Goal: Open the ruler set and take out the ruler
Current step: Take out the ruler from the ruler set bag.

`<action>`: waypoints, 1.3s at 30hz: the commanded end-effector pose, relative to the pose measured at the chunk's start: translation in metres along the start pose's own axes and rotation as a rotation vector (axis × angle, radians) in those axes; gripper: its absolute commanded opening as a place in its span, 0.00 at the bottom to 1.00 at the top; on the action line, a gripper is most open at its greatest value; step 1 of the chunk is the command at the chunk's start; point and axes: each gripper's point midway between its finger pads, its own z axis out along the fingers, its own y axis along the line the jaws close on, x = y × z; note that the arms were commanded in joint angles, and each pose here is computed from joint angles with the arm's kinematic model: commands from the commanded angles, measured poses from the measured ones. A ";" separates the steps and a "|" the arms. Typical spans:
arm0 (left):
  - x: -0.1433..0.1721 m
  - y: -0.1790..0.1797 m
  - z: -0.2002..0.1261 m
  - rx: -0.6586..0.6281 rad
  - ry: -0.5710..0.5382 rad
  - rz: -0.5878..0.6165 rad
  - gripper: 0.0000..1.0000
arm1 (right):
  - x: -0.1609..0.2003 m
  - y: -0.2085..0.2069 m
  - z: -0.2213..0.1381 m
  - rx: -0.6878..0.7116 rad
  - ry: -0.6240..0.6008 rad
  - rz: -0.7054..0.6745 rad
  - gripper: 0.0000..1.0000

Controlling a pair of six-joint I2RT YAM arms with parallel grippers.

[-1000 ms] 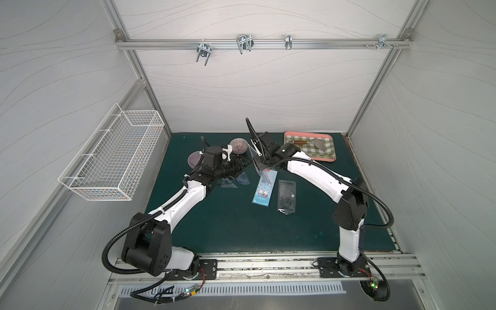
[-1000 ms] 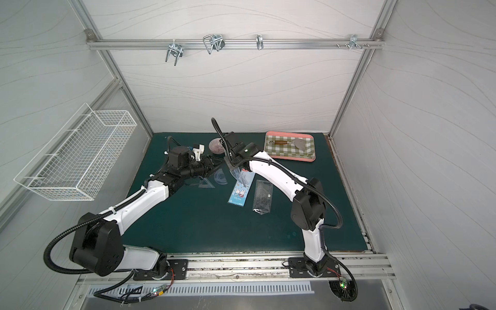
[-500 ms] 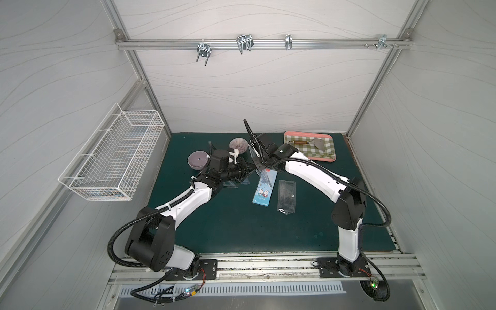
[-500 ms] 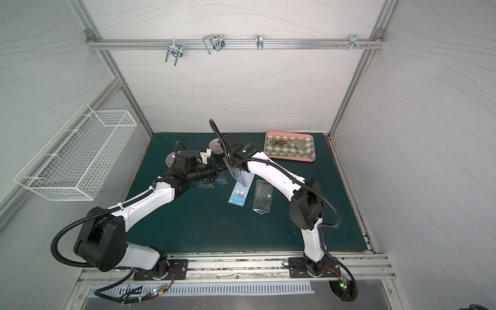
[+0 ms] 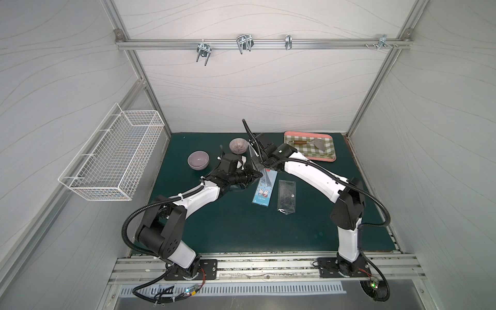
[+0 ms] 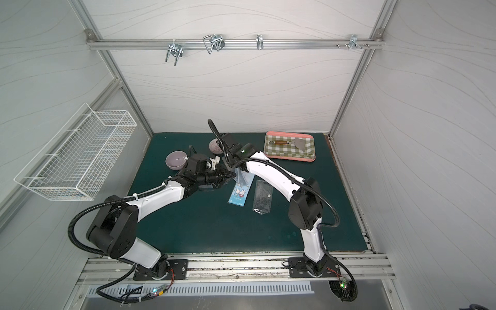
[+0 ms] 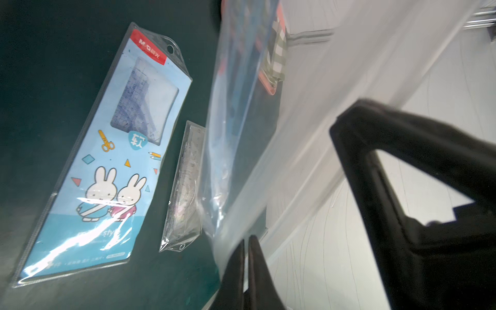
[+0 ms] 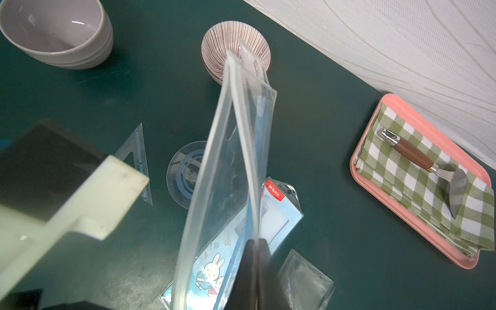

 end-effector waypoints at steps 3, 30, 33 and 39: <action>-0.011 -0.011 -0.003 -0.024 -0.043 0.076 0.08 | -0.010 0.007 -0.015 -0.039 -0.036 -0.015 0.00; -0.021 0.003 -0.011 -0.178 -0.118 0.200 0.21 | -0.015 0.025 -0.030 -0.106 -0.092 -0.049 0.00; -0.019 0.004 -0.007 -0.188 -0.114 0.213 0.21 | -0.016 0.027 -0.031 -0.114 -0.094 -0.049 0.00; -0.019 0.004 -0.003 -0.199 -0.110 0.228 0.18 | -0.017 0.029 -0.033 -0.117 -0.100 -0.049 0.00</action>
